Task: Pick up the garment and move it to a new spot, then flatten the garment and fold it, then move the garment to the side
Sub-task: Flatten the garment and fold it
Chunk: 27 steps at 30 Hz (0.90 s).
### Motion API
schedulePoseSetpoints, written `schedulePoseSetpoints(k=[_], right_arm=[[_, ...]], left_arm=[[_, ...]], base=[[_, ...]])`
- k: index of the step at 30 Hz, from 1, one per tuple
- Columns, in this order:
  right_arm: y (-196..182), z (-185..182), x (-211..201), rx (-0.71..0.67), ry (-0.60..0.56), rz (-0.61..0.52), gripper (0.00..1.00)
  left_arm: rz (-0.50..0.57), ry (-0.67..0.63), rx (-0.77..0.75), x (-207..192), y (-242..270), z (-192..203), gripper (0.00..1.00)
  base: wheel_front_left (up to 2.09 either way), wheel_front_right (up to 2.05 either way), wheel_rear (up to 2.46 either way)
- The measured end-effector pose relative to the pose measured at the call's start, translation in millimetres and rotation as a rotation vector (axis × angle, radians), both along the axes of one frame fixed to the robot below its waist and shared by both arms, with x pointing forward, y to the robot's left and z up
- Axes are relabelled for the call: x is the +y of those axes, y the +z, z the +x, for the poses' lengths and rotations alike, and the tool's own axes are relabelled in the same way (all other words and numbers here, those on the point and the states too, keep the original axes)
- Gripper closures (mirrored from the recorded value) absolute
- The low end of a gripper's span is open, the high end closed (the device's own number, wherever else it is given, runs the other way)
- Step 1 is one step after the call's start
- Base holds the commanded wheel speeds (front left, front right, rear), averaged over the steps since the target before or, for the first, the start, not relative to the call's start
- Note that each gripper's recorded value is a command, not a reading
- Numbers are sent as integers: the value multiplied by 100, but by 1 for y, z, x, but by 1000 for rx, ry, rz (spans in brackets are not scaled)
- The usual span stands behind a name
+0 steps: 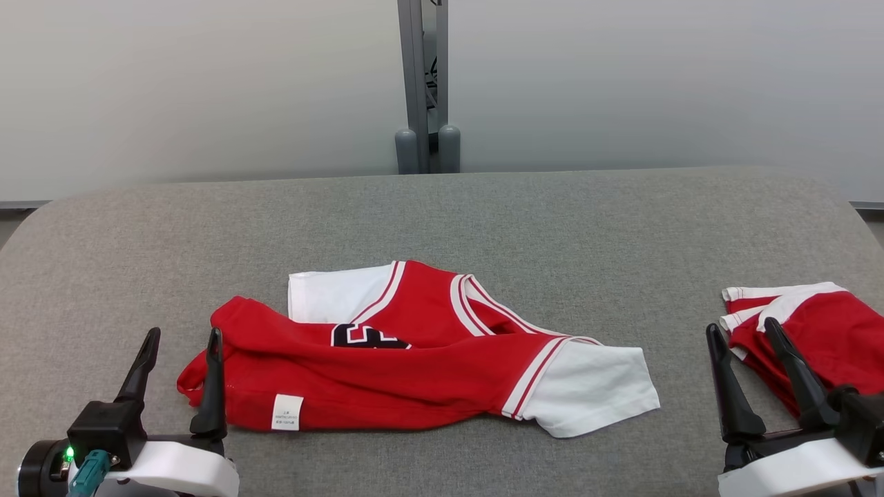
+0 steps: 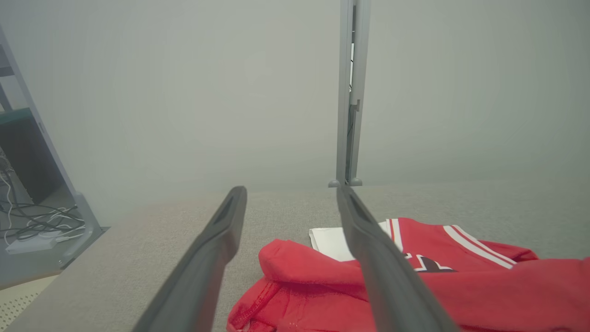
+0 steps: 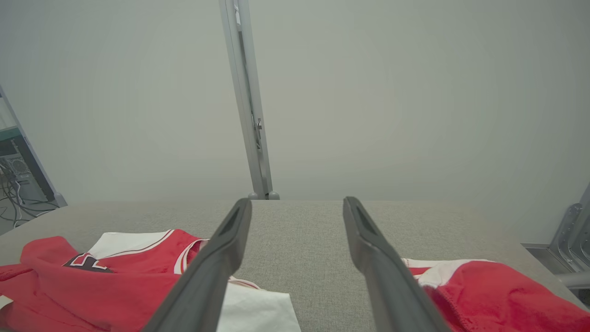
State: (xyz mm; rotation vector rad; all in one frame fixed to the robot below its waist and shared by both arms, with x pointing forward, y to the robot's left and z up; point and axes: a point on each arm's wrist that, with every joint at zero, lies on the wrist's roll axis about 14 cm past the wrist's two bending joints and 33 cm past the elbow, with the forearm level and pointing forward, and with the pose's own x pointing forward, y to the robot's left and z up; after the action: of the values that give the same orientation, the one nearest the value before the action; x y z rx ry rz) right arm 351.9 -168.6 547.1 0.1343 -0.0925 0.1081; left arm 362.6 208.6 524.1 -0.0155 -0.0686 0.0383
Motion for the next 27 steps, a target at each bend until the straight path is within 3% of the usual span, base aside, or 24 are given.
schedulePoseSetpoints(k=[17, 27], right_arm=[[-2, 3, 7, 9, 21, 23, 0], [-12, 11, 8, 41, 23, 20, 0]], left_arm=[[-14, -10, 79, 1, -14, -1, 0], [-107, -96, 435, -8, -79, 2, 0]], base=[[0, 0, 0], [0, 0, 0]])
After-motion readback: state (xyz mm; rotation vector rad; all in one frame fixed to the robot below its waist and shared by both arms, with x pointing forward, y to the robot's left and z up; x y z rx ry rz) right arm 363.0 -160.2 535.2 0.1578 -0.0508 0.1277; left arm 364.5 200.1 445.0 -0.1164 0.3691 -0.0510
